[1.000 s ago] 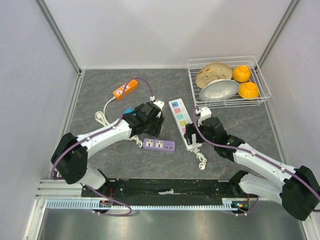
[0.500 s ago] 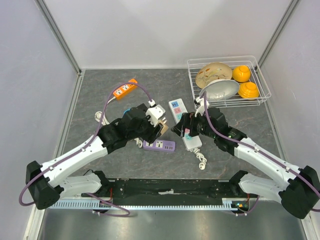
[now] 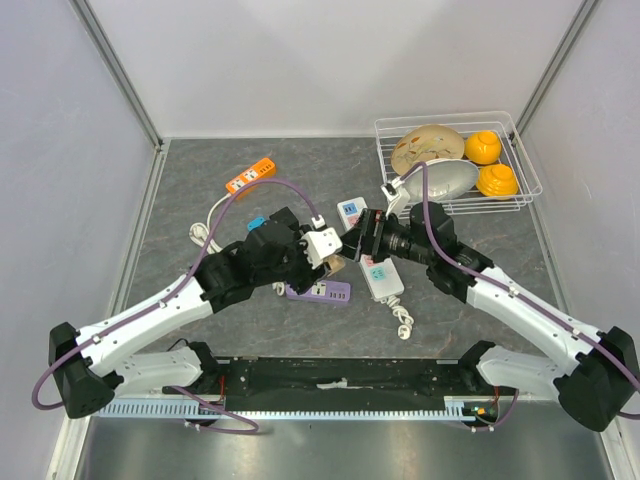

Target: Insert the plug

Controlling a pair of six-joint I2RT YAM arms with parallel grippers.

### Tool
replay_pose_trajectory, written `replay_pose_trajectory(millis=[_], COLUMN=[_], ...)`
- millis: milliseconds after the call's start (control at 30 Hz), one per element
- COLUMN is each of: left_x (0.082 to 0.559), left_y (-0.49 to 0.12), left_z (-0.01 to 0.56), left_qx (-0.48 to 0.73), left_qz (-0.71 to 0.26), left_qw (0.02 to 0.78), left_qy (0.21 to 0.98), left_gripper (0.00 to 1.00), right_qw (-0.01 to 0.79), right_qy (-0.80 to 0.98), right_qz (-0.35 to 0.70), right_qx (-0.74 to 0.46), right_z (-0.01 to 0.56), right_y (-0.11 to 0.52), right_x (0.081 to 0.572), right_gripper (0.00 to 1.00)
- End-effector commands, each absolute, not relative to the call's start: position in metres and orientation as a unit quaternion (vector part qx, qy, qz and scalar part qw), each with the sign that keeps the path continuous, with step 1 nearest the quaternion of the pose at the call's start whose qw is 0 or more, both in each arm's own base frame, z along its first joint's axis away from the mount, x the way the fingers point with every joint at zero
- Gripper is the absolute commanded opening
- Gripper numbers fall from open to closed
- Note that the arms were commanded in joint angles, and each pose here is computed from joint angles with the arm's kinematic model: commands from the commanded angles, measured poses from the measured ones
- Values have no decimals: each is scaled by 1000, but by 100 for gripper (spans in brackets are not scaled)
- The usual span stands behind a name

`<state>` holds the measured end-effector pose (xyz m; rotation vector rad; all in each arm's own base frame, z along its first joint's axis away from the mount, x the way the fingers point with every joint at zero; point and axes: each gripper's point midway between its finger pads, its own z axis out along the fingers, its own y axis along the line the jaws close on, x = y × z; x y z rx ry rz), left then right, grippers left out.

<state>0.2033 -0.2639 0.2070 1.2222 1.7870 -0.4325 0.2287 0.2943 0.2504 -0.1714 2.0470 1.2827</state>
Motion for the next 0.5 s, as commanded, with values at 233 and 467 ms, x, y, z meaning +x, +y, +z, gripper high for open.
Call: replay_pose_trajectory(millis=[233,467], left_x=[204,203], left_y=[-288,-292], left_z=[256,256], left_qx=[532,533], left_qz=[-189,-194], left_qw=[510,512], left_qy=[649,645], left_gripper=[22,23], right_qw=[307,285], right_qy=[773,757], right_qz=[551,585], right_qx=[-61,-50], right_z=[246,241], right_y=[312,316], right_x=[221,220], right_gripper=[98,77])
